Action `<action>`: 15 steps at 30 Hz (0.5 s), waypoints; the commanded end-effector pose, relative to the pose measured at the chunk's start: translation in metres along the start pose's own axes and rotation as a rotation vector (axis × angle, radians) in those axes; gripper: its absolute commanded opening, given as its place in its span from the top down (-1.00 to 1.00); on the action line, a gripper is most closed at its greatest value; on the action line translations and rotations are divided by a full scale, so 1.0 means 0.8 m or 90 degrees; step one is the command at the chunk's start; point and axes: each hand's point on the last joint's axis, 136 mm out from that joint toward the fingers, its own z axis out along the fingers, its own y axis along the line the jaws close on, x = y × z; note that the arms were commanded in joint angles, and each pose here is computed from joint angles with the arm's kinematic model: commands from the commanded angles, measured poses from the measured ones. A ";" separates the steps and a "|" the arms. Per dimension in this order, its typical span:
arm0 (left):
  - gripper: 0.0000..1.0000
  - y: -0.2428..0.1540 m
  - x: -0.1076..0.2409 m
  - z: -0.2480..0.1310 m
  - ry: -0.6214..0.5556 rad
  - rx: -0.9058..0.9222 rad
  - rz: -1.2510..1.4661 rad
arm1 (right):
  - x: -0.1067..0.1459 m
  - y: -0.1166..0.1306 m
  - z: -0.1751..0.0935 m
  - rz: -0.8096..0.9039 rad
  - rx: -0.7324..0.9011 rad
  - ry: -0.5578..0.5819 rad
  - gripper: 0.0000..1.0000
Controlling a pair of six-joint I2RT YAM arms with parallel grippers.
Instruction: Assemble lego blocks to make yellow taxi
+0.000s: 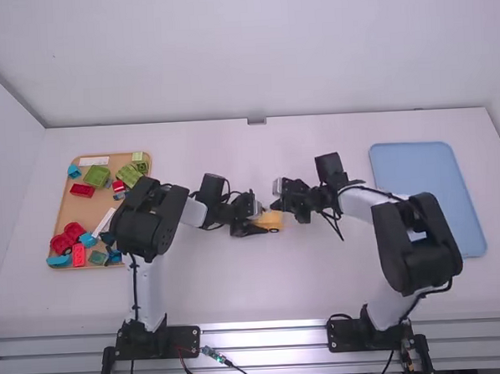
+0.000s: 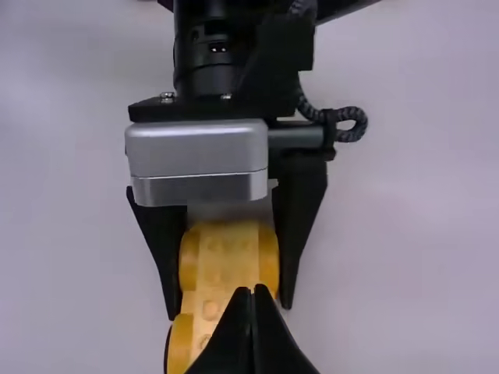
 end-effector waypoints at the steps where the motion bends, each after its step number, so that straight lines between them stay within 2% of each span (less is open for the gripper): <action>1: 0.88 -0.002 0.034 0.006 0.077 -0.024 -0.006 | 0.016 0.014 0.013 0.049 -0.030 -0.004 1.00; 15: 0.90 -0.001 0.034 0.006 0.076 -0.026 -0.004 | 0.073 0.029 0.044 0.110 -0.068 0.021 1.00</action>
